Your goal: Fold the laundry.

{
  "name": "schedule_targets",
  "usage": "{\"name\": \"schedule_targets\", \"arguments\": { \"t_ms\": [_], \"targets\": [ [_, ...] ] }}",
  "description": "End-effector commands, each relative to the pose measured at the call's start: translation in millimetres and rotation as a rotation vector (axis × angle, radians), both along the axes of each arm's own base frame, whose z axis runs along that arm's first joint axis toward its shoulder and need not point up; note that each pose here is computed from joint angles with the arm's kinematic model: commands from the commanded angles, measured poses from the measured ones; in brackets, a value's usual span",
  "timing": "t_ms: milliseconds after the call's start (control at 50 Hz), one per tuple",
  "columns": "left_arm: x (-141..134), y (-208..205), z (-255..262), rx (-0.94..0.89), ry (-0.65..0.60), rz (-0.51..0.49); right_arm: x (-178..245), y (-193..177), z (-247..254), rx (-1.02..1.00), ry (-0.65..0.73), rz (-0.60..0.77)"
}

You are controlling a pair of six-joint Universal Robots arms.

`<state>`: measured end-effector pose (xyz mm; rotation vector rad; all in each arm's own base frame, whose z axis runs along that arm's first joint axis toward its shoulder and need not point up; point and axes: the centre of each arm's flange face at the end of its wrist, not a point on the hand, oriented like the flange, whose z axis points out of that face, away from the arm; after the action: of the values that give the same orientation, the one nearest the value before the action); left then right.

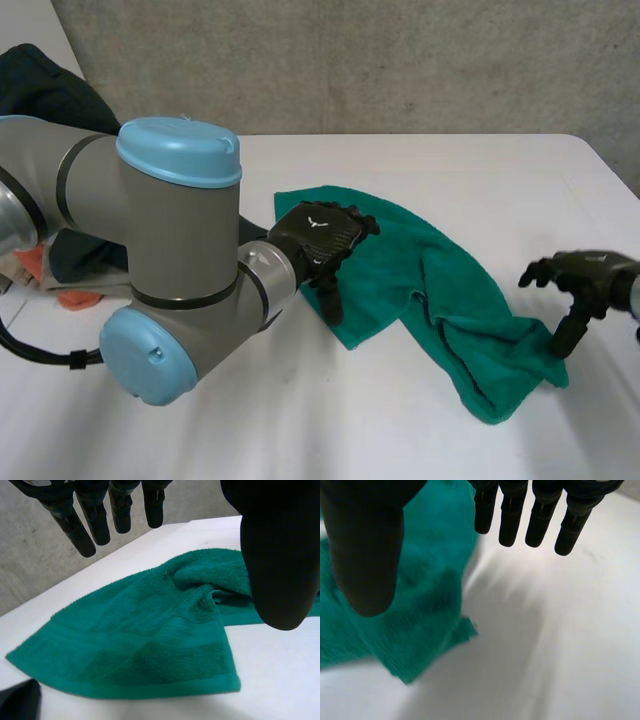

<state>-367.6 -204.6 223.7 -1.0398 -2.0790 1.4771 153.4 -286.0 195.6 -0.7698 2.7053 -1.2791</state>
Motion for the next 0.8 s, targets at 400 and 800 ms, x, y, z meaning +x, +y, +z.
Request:
{"name": "schedule_targets", "arguments": {
  "t_ms": [400,800],
  "targets": [
    [113.4,-218.8,-38.7,-0.447,-0.463,0.331,40.6,29.5,-17.1,-0.175,-0.028,0.119],
    [156.7,-275.1,-83.7,-0.527,-0.653,0.486,41.1,33.7,-13.9,-0.193,0.005,0.130]
  ]
}}
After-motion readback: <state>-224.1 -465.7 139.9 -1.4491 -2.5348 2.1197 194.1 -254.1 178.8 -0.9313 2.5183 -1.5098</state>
